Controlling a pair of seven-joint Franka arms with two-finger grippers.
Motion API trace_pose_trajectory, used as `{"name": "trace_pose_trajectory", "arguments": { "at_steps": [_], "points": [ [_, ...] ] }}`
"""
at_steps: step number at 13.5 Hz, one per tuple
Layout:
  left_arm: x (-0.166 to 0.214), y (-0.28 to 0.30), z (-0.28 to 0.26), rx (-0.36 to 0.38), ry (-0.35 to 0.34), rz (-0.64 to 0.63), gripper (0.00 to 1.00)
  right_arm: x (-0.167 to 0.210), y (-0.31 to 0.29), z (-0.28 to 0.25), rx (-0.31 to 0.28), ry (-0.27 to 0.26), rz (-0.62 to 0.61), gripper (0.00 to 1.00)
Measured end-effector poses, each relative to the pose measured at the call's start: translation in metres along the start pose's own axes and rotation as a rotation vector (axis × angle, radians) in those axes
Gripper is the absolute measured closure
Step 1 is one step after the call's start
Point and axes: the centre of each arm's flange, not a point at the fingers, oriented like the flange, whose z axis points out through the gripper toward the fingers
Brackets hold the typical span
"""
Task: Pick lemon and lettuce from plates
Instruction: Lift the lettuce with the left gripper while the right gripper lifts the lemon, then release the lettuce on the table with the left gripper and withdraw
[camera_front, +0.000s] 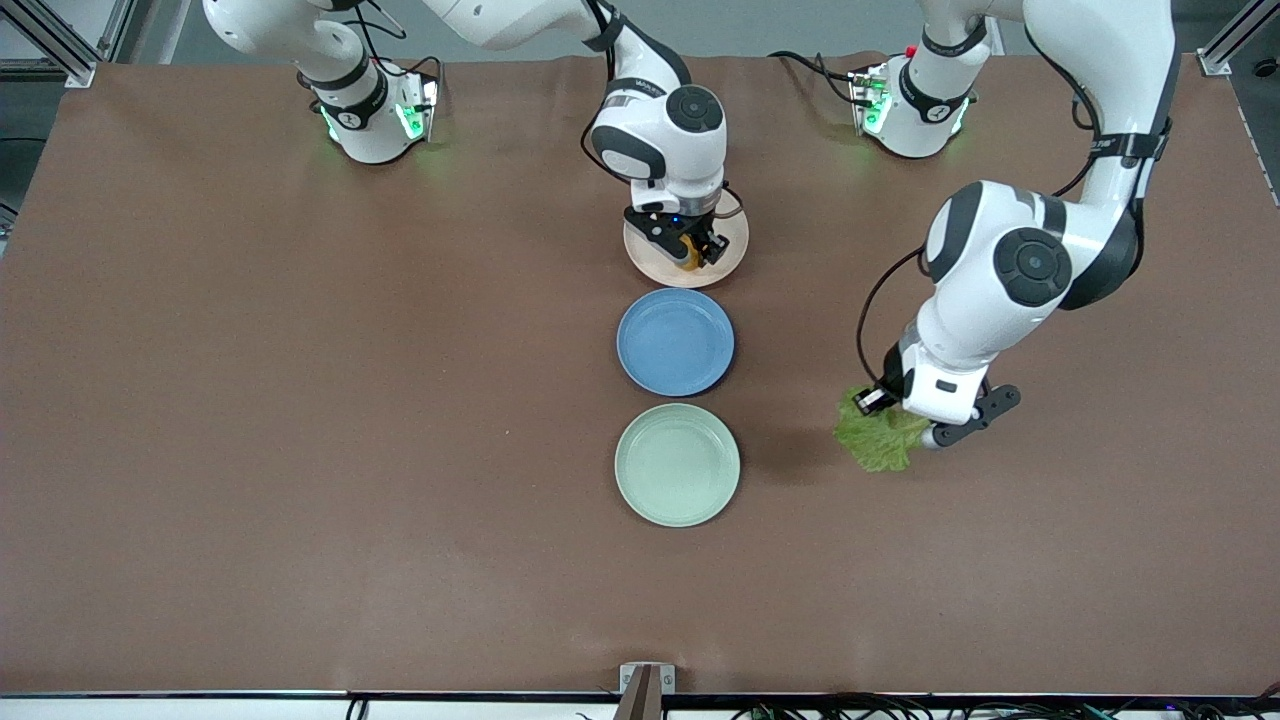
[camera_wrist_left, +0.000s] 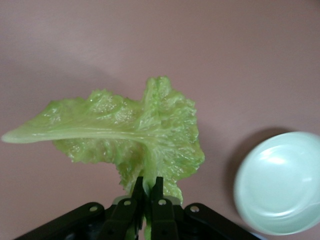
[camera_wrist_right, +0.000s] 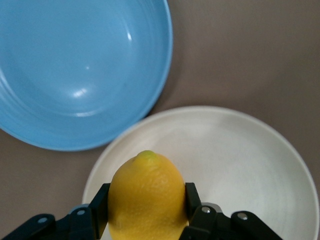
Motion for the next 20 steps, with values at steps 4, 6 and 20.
{"name": "trace_pose_trajectory", "arguments": {
  "at_steps": [4, 6, 20],
  "points": [
    [-0.012, -0.059, 0.040, 0.059, -0.059, 0.072, 0.91, 0.106, -0.010, -0.058, -0.049, 0.032, -0.154, 0.37],
    [-0.014, -0.082, 0.059, 0.068, -0.072, 0.098, 0.91, 0.180, -0.006, -0.082, -0.049, 0.036, -0.204, 0.37],
    [-0.025, -0.152, 0.125, 0.103, -0.147, 0.174, 0.51, 0.522, 0.236, -0.045, -0.075, -0.018, -0.651, 0.37]
  ]
}}
